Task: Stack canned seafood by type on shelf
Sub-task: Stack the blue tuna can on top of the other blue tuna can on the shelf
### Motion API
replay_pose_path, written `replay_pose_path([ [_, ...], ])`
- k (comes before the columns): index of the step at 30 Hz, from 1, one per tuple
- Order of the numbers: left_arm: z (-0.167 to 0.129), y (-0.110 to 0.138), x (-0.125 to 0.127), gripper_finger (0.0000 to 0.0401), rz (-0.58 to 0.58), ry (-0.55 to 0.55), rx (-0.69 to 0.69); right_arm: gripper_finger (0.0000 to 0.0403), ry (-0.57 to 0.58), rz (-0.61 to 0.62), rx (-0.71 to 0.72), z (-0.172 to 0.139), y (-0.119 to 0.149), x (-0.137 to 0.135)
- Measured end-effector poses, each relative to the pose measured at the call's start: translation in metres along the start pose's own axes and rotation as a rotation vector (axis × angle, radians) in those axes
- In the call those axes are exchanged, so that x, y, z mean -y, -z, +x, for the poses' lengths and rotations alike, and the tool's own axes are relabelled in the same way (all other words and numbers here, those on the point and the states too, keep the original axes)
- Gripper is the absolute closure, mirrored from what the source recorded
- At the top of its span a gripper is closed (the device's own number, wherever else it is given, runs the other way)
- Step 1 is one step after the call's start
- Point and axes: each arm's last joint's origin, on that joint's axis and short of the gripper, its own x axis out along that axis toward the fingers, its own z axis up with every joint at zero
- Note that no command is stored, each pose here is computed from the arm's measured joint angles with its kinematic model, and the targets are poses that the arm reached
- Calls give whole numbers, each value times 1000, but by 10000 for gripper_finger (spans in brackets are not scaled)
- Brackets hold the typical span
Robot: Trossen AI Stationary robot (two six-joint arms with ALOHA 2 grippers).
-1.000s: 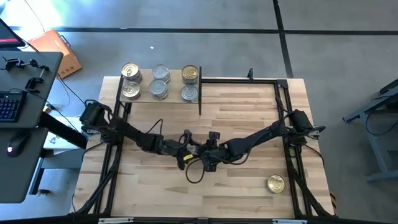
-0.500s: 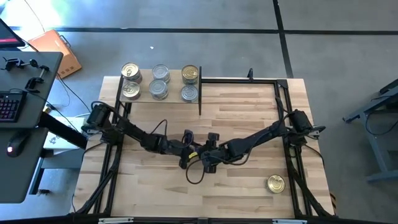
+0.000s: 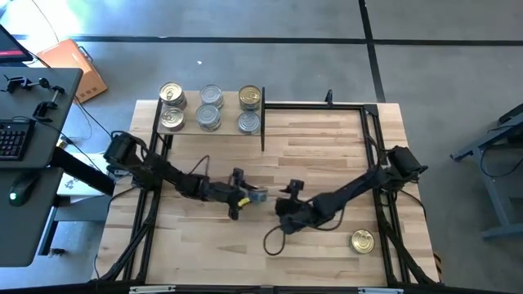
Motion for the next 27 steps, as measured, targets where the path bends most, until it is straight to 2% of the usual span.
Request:
replay_pose_path([
  [2,-10,-2,-3,232,-34,4,103,99,19,19,57,3,12,-4],
  [5,-20,-1,-5,232,-74,56,273,100,-17,43,192,6,23,-9],
  [9,-31,-7,-8,232,-100,102,464,100,-45,83,417,5,18,-8],
  [14,-35,-13,-9,232,-109,109,555,99,-20,12,606,-7,-3,-7],
  [18,-36,-17,-11,232,-114,106,592,99,-8,-17,657,-15,-24,-9],
  [22,-37,-17,-9,232,-111,114,594,102,-9,-33,649,-20,-38,-12],
  [27,-37,-17,-9,232,-105,135,603,140,-7,-52,588,-21,-46,-14],
])
